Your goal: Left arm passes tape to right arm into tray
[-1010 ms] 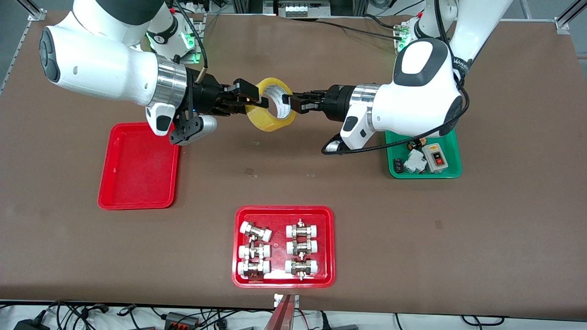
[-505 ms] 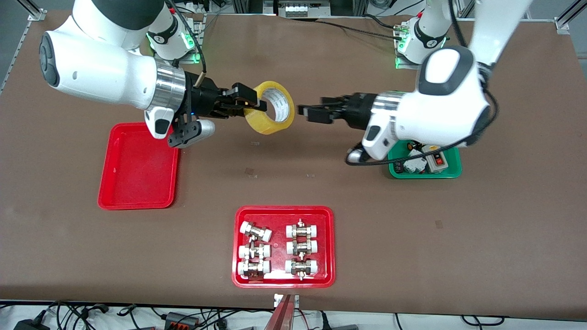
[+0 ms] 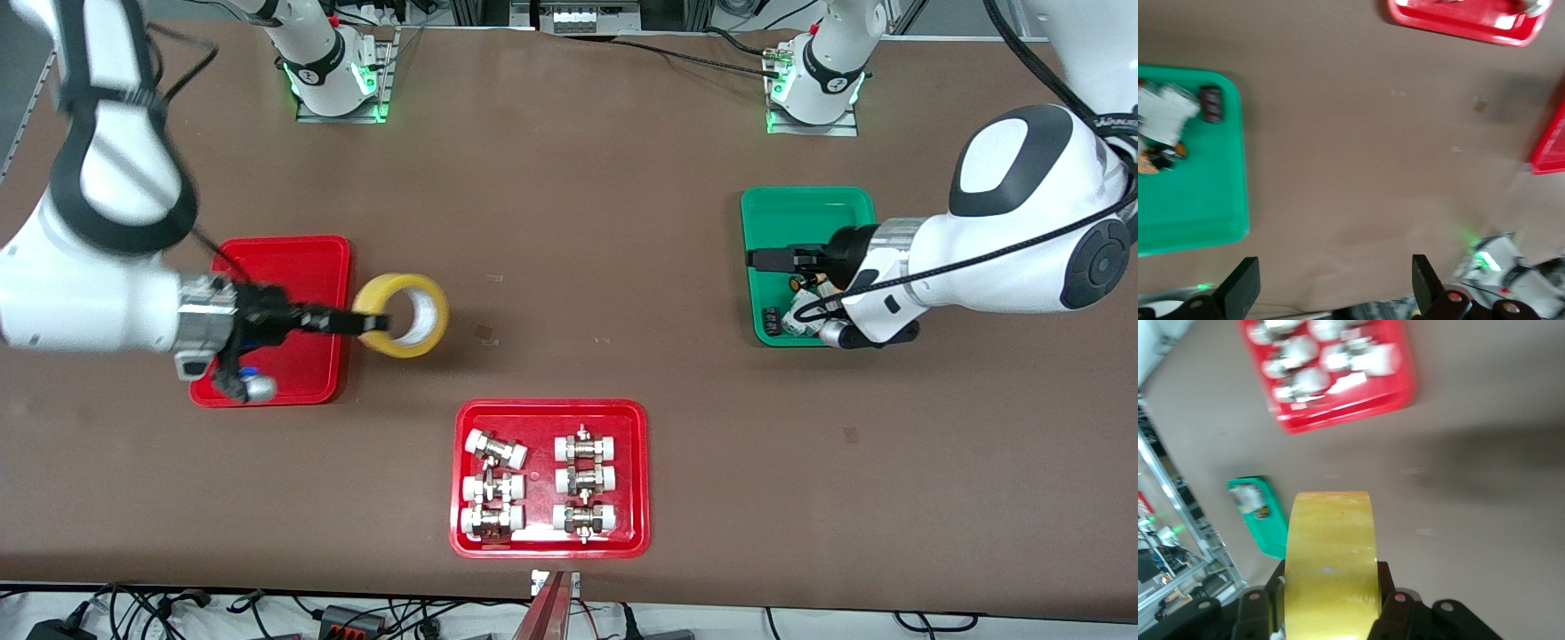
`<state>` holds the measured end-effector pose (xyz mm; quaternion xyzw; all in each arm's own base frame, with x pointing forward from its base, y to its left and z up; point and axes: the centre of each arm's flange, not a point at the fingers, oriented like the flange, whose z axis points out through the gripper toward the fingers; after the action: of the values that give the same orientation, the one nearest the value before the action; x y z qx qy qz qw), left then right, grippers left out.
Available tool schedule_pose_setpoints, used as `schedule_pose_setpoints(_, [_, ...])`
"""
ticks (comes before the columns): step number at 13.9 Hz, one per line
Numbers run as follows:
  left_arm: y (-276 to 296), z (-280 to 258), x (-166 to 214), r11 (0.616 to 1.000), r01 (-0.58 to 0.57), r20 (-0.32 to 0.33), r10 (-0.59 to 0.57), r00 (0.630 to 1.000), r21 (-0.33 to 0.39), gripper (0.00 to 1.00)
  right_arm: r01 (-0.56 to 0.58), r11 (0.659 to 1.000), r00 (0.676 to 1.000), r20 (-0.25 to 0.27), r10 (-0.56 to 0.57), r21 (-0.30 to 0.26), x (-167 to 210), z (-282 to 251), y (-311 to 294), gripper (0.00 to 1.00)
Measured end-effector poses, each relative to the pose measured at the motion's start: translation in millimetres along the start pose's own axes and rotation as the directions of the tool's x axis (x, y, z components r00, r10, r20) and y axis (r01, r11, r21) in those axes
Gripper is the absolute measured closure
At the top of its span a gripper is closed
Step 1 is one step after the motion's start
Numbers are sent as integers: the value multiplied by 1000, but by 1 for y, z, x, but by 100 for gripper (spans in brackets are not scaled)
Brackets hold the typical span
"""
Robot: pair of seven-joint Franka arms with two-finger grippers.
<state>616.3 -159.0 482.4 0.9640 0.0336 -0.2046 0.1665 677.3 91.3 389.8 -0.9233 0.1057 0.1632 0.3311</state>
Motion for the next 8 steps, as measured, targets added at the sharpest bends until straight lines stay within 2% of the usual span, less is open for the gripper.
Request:
schedule_pose_setpoints(2, [-18, -7, 0, 990, -96, -19, 99, 995, 100, 0, 25, 1000, 998, 53, -26, 12, 31, -12, 111, 47])
schedule_pose_setpoints(4, [-47, -29, -5, 972, -183, -32, 190, 981, 148, 0, 45, 997, 994, 93, -51, 62, 39, -25, 196, 47])
schedule_pose_setpoints(6, [-63, -56, -20, 942, -250, -59, 269, 961, 226, 0, 84, 994, 990, 104, -91, 72, 39, -36, 253, 47])
schedule_pose_setpoints(8, [-43, -70, -51, 917, -257, -85, 296, 951, 306, 0, 108, 992, 987, 112, -115, 65, 39, -35, 274, 47])
